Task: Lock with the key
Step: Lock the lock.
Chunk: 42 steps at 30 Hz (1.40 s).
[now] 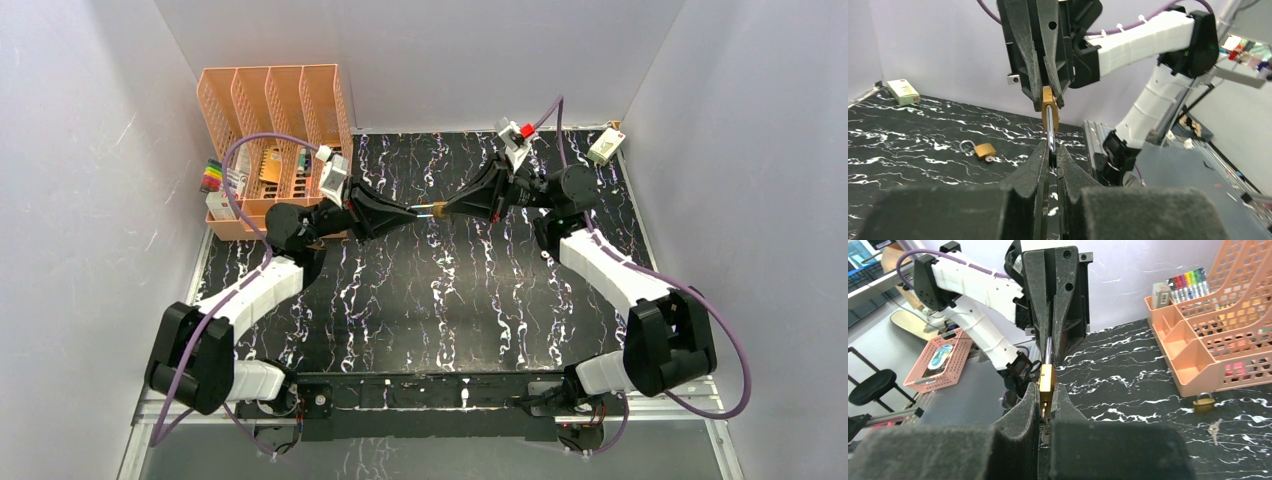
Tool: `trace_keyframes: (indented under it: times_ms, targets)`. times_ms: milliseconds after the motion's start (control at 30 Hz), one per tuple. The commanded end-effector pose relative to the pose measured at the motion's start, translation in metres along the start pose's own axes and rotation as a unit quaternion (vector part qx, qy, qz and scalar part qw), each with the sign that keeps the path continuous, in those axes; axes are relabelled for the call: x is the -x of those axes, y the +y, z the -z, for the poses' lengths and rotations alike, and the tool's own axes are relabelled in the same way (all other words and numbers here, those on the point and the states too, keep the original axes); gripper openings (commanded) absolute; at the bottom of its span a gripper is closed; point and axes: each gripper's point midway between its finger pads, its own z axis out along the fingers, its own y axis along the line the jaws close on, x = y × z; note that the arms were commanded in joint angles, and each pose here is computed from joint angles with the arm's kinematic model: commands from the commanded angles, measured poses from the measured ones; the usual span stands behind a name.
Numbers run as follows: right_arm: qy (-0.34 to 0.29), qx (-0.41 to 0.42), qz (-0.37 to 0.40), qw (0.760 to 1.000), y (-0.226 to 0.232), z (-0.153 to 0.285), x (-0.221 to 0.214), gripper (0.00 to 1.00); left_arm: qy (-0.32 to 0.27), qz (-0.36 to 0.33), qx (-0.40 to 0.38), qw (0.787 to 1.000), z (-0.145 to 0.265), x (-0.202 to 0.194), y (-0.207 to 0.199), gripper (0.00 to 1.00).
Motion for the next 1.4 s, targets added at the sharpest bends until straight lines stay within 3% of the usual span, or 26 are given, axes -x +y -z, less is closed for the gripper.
trace_keyframes:
  times_ms: [0, 333, 367, 467, 600, 767, 800, 1100, 1367]
  targets:
    - [-0.038, 0.009, 0.075, 0.996, 0.038, 0.019, 0.032, 0.0, 0.024, -0.049, 0.002, 0.999, 0.033, 0.002, -0.008, 0.0]
    - [-0.03, 0.004, 0.061, 0.998, 0.04, 0.023, 0.023, 0.0, 0.004, -0.051, 0.015, 0.999, 0.036, 0.021, -0.013, 0.0]
    - [-0.031, 0.003, 0.06, 0.998, 0.04, 0.023, 0.024, 0.0, 0.006, -0.047, 0.013, 0.999, 0.036, 0.021, -0.014, 0.04]
    - [-0.029, 0.003, 0.062, 0.998, 0.04, 0.023, 0.024, 0.0, 0.025, -0.035, -0.008, 0.999, 0.036, 0.017, -0.021, 0.43]
    - [-0.026, -0.001, 0.057, 0.998, 0.037, 0.023, 0.023, 0.0, 0.026, -0.032, -0.016, 0.999, 0.035, 0.021, -0.027, 0.71]
    - [-0.024, -0.002, 0.049, 0.998, 0.033, 0.02, 0.021, 0.0, 0.025, -0.016, -0.026, 0.999, 0.025, 0.022, -0.026, 0.78]
    - [-0.023, -0.002, 0.049, 0.999, 0.032, 0.019, 0.02, 0.0, 0.024, -0.011, -0.028, 0.999, 0.021, 0.021, -0.026, 0.84]
    - [-0.016, 0.002, 0.044, 0.999, 0.033, 0.01, 0.014, 0.0, 0.017, 0.008, -0.046, 0.999, -0.006, 0.015, -0.023, 0.85]
    - [-0.014, -0.005, 0.041, 0.999, 0.03, 0.011, 0.009, 0.0, -0.001, 0.006, -0.028, 1.0, -0.008, 0.021, -0.017, 0.73]
